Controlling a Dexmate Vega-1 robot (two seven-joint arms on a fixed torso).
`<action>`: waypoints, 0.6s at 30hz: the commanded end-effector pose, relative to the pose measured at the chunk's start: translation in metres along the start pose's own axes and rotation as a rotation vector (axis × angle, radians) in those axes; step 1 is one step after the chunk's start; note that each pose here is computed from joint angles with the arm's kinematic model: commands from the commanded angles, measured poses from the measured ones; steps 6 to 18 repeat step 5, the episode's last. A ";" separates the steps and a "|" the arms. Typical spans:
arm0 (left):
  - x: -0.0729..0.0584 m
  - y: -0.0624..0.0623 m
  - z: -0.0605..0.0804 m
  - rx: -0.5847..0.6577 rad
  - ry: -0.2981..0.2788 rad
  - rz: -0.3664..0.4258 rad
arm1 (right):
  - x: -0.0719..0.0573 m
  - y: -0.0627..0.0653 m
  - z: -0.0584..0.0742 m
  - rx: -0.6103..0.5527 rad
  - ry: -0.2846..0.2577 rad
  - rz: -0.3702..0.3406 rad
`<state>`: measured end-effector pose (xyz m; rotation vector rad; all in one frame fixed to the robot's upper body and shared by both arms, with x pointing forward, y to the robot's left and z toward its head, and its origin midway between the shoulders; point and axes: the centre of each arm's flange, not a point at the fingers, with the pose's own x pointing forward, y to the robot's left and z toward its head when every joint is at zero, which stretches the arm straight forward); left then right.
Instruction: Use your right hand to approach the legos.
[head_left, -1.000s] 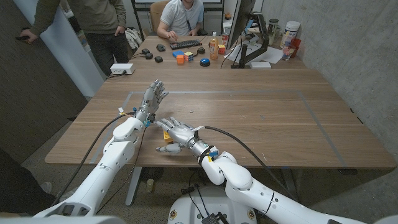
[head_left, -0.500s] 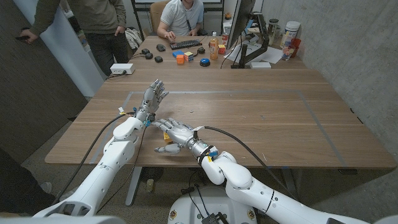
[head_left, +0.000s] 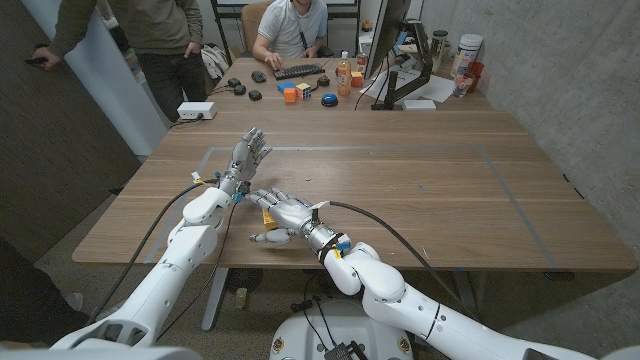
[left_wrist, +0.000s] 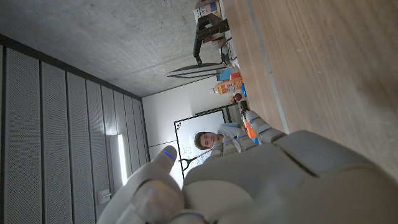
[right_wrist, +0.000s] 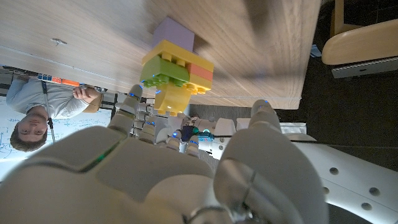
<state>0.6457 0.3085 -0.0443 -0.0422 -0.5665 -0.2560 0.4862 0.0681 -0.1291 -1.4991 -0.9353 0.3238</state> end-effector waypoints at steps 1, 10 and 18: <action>0.005 0.001 -0.002 0.000 0.004 -0.002 | 0.003 -0.001 -0.003 0.013 0.000 -0.001; 0.007 0.001 -0.002 -0.001 0.005 -0.003 | 0.005 -0.001 -0.004 0.016 0.000 0.000; 0.007 0.001 -0.002 -0.001 0.005 -0.003 | 0.005 -0.001 -0.004 0.016 0.000 0.000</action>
